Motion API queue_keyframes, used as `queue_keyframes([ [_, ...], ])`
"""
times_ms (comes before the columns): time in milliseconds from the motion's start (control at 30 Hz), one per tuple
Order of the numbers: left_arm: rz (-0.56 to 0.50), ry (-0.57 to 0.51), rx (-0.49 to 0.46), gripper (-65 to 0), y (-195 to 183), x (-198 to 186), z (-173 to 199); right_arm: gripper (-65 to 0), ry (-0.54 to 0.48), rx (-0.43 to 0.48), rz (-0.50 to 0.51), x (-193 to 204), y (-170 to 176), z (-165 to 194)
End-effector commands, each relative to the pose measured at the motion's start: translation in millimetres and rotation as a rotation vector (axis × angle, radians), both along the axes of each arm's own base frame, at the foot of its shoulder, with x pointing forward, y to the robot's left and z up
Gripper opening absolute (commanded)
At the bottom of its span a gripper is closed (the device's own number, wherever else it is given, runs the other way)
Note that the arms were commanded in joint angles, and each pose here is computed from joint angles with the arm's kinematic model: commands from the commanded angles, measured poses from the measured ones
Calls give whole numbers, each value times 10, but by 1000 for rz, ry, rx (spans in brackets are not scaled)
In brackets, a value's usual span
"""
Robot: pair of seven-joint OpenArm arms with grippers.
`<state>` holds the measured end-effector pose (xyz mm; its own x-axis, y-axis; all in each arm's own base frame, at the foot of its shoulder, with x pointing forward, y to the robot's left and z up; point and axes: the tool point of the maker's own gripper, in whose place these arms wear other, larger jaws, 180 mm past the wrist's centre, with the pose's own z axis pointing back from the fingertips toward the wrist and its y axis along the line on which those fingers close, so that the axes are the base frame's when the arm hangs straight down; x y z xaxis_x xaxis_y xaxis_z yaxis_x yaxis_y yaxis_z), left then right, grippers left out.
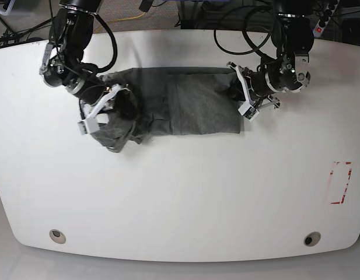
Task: Fold the T-shirt properly
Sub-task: 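Fold the strip's other end with the right gripper toward the left gripper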
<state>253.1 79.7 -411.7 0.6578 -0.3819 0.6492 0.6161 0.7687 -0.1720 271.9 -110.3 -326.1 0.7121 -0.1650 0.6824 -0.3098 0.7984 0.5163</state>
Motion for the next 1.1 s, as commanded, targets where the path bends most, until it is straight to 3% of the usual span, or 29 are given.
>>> queue_keyframes([
  [0,-11,8,39,-572,-8,-10,-28,-650,-82,63,50,62,289,239],
  [333,-11,3,40,-572,-63,0,-22,-650,-102,203,233,42,1174,308],
  [633,-8,2,39,-572,-56,5,-16,-633,-37,263,296,128,1537,49],
  [700,-8,0,38,-571,-58,11,-11,-558,-27,233,324,131,1524,-11],
  [900,20,-22,41,-569,26,112,50,-173,-90,207,358,126,1522,168],
  [967,51,-46,43,-568,108,166,120,-98,-101,204,369,110,1541,212],
  [1067,120,-119,-12,-568,138,305,372,-84,-91,198,395,50,1591,198],
])
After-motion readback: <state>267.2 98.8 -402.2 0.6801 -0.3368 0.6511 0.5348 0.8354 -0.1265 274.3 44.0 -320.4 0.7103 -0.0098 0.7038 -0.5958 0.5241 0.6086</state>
